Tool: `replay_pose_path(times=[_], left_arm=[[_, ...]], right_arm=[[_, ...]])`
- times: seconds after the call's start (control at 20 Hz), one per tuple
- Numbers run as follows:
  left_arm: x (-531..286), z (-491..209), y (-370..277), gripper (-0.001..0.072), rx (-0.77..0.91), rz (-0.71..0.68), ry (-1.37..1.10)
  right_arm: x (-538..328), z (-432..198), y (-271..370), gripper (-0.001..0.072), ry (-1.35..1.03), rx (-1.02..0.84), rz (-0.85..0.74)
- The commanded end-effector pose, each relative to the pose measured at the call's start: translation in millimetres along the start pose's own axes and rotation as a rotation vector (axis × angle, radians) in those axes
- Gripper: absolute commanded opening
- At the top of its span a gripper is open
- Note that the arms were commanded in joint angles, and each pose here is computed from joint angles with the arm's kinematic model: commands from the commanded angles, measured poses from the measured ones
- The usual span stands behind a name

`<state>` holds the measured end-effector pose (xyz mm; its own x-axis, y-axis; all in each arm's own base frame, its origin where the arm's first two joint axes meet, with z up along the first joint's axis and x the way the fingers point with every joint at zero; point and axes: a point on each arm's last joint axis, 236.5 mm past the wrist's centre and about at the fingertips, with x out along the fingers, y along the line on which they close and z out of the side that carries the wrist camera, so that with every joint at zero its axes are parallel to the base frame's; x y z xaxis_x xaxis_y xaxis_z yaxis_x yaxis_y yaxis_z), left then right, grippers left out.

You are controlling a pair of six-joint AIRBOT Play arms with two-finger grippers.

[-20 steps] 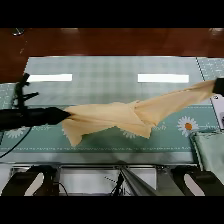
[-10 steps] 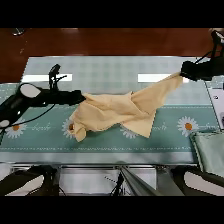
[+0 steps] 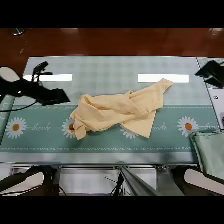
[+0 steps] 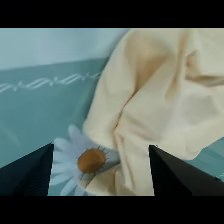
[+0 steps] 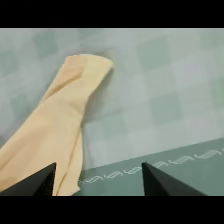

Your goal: Fold the shirts.

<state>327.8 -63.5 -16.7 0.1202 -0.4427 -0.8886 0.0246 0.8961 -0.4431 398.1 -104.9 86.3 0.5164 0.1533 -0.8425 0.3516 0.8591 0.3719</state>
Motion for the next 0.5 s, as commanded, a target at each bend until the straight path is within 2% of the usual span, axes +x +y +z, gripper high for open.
replay_pose_path(times=[0.0, 0.15, 0.35, 0.45], left_arm=[[6, -40, 15, 0.0704, -0.183, -0.147, 0.06], [35, -61, -22, 0.0705, -0.167, -0.391, 0.034], [62, -80, -17, 0.0704, -0.188, -0.391, 0.034], [71, -87, -27, 0.0704, -0.155, -0.41, 0.07]], right_arm=[[-27, -23, -44, 0.0618, -0.107, 0.125, -0.038], [11, -100, -36, 0.0617, -0.002, 0.187, 0.047], [38, -181, 3, 0.0617, 0.206, 0.202, 0.267], [41, -200, 6, 0.0618, 0.261, 0.207, 0.29]])
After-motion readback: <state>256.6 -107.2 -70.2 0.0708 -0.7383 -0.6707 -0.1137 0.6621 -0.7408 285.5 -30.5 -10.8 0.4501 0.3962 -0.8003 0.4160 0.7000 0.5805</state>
